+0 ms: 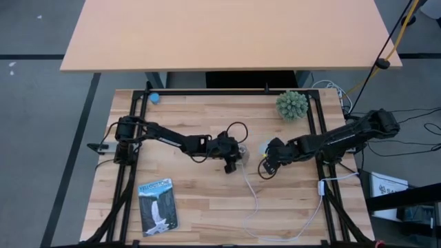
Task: Screw lightbulb
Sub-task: Remove the lightbulb from the lamp
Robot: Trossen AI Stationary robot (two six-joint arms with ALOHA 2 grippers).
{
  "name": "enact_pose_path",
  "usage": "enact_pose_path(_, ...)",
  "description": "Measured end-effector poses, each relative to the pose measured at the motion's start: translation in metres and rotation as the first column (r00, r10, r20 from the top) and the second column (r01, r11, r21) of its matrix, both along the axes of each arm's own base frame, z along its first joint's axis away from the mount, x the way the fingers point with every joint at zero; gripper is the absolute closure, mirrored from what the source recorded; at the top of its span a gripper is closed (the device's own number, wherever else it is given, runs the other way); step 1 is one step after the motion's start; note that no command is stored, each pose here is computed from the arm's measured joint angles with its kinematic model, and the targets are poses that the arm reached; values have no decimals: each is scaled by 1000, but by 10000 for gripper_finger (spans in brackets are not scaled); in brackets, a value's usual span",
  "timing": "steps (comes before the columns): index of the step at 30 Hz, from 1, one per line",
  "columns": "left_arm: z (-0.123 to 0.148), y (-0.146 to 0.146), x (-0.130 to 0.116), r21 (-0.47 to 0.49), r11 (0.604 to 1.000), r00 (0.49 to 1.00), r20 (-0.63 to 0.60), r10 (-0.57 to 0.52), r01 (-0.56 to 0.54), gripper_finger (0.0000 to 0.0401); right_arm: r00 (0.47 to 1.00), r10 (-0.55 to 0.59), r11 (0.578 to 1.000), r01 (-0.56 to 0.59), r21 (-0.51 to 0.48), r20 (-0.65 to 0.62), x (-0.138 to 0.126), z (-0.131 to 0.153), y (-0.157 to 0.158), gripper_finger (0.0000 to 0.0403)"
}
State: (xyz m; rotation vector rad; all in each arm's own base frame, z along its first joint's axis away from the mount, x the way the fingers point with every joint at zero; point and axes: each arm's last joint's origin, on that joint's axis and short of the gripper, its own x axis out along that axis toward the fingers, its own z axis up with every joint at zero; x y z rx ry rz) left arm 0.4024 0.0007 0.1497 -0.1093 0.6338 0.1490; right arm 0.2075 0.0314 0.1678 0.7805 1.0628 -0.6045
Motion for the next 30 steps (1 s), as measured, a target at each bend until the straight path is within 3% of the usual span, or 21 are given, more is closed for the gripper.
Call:
enact_pose_path(15,-6,4,-4,32,999,997,-76,-18,21,182,1000,21,1000,-21,18,-6,1,-1,1,230)
enact_pose_path(24,-6,3,-4,31,996,993,-83,-80,83,115,999,51,999,-51,10,-2,0,1,1,186)
enact_pose_path(30,13,5,-14,67,991,988,-115,-105,113,108,995,77,997,-77,8,62,-12,19,0,177)
